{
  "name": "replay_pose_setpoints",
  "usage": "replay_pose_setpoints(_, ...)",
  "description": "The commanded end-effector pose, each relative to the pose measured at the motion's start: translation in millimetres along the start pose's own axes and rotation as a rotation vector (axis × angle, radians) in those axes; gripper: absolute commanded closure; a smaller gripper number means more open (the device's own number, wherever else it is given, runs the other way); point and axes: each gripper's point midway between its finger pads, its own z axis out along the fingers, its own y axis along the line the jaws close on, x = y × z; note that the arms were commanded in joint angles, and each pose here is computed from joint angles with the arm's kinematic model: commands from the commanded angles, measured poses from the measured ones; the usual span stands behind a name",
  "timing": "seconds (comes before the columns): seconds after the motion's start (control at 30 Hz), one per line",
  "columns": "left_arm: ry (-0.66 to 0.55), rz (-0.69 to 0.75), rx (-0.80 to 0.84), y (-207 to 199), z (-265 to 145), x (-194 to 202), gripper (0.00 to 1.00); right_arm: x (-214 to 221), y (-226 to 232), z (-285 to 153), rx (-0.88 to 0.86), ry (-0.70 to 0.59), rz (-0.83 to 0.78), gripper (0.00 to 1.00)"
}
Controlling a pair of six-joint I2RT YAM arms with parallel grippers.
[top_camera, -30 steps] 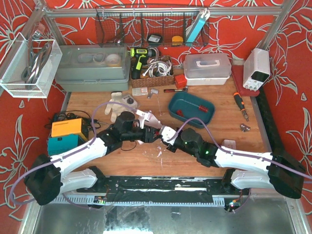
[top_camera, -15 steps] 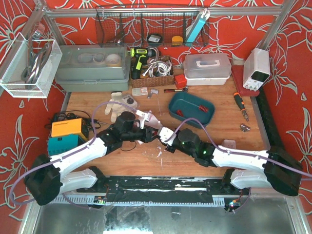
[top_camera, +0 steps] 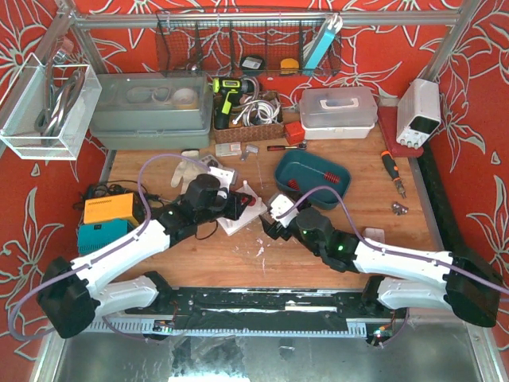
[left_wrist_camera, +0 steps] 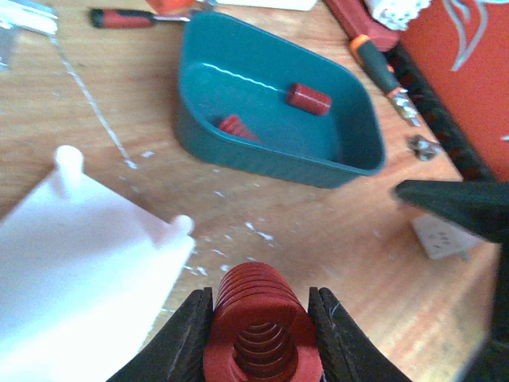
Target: Install the large spring
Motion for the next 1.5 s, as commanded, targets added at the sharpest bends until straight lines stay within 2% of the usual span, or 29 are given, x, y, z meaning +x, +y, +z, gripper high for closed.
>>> replay_pose_setpoints(0.0,-0.035,0.072,-0.182,24.3,3.1,-19.1,0.91,9.1,-33.2,-10.1,0.169,0.038,0.051,0.01)
replay_pose_setpoints(0.3,-0.014,0.131,-0.397,52.1,25.8,-40.4,0.91,28.4,-80.3,-24.4,0.419,0.103,0.089,0.01)
replay_pose_setpoints(0.37,0.012,0.145,-0.412,53.6,35.7,-41.4,0.88,31.4,-86.4,-28.0,0.438,0.102,0.11,0.01)
replay_pose_setpoints(0.47,0.048,0.16,-0.443,58.8,50.9,-42.9,0.86,33.4,-91.9,-33.8,0.447,0.084,0.141,0.01)
replay_pose_setpoints(0.6,0.093,0.16,-0.504,70.2,65.9,-47.0,0.89,33.2,-95.7,-39.3,0.44,0.064,0.178,0.01)
replay_pose_setpoints(0.83,0.116,0.137,-0.551,82.6,79.3,-53.3,0.9,33.7,-97.5,-42.0,0.433,0.056,0.202,0.01)
replay_pose_setpoints(1.47,0.194,0.072,-0.542,111.1,110.9,-28.1,0.85,34.7,-98.4,-41.7,0.425,0.063,0.208,0.01)
